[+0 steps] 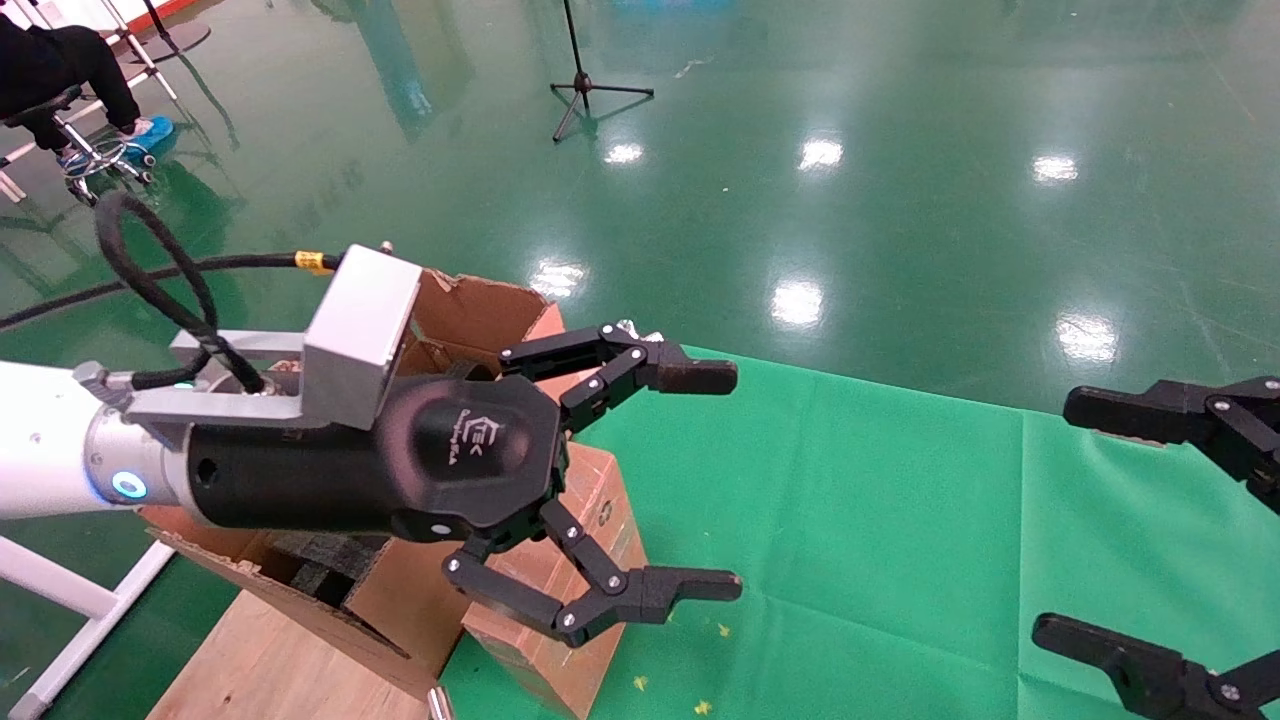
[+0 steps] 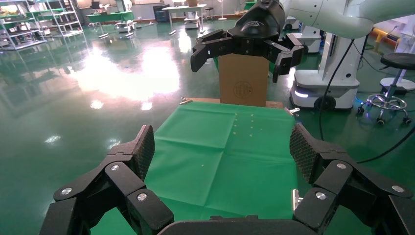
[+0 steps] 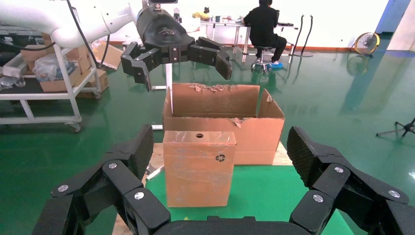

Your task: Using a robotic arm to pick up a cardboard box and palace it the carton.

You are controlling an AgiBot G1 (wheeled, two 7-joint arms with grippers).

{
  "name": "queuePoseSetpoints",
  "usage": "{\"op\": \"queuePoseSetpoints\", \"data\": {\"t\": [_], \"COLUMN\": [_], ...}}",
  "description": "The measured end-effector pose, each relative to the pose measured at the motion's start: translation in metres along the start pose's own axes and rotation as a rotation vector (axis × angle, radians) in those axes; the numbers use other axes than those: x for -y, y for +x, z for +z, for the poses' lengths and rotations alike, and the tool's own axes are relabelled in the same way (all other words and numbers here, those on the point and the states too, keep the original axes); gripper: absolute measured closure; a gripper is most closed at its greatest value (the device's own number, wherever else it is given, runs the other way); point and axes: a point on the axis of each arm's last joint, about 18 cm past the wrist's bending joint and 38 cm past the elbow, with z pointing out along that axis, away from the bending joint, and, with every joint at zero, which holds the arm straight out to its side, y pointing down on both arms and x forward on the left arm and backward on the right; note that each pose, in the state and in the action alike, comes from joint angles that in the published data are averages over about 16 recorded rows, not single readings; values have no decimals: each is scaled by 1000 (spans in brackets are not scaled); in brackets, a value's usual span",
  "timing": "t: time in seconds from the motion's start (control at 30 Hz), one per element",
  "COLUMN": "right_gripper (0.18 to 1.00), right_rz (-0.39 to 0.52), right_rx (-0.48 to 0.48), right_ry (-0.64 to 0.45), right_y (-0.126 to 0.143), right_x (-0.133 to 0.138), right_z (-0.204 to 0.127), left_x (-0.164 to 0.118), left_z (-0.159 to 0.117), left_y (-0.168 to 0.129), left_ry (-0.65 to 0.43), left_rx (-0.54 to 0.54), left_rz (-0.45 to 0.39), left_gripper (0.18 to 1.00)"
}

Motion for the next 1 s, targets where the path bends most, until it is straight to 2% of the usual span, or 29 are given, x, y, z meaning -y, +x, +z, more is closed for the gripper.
{"op": "queuePoseSetpoints", "data": {"t": [0.83, 1.0], "right_gripper": [178, 180], "right_rz": [0, 0], "right_rx": [0, 0], "right_ry": [0, 0], "right_y": [0, 0], "right_x": [0, 0], "right_z": [0, 0], "left_x": [0, -3], "left_z": [0, -1], "left_y": [0, -1], "left_ry": [-2, -50], "left_rx": [0, 3], "left_rz": [1, 20], "left_gripper": [184, 184]}}
